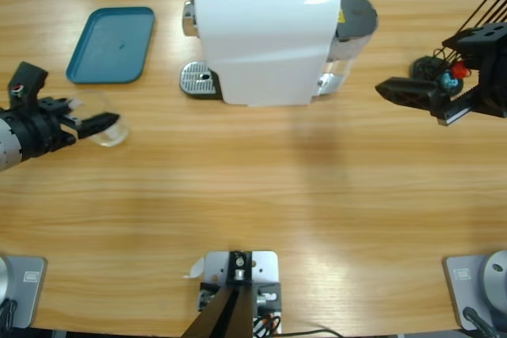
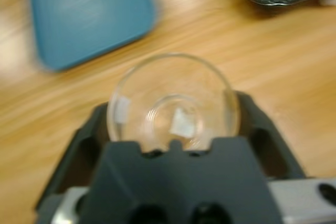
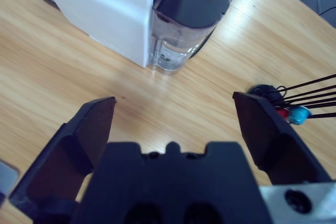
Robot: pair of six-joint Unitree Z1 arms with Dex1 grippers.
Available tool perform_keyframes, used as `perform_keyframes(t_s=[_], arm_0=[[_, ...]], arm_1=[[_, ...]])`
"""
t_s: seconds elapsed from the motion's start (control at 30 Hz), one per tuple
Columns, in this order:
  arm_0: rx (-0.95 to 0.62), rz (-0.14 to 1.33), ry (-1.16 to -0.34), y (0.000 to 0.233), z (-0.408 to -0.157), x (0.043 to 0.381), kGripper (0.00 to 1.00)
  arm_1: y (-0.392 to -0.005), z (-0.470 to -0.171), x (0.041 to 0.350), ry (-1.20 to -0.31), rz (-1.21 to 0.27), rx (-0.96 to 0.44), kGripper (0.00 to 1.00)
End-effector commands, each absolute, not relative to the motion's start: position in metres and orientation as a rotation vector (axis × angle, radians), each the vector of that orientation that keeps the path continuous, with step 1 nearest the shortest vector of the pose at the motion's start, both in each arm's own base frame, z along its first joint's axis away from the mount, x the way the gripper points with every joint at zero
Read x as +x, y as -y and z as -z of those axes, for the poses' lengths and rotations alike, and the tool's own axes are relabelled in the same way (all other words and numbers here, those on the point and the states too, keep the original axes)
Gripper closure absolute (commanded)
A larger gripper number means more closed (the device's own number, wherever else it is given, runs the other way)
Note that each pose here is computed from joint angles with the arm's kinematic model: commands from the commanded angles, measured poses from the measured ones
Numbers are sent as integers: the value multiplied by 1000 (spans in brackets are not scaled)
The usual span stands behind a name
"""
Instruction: Pour coffee
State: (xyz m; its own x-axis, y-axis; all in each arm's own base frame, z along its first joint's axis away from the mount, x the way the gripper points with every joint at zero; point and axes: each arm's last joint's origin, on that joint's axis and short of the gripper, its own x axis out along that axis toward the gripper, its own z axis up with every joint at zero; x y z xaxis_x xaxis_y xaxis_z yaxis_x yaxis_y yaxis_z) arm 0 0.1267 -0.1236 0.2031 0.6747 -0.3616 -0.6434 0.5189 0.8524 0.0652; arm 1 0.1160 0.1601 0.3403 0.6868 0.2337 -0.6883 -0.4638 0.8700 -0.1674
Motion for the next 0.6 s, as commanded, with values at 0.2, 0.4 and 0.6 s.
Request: perform_keyframes(t_s=[0.2, 0.4, 0.6], arm_0=[[466, 1120, -371, 126, -266, 188, 1000], [448, 1275, -450, 141, -270, 252, 1000], [536, 1208, -550, 142, -268, 271, 1000]], arm_1=[[-101, -328, 74, -732, -595, -421, 0], [-90, -328, 69, -724, -587, -438, 4], [-93, -327, 71, -731, -575, -452, 4]])
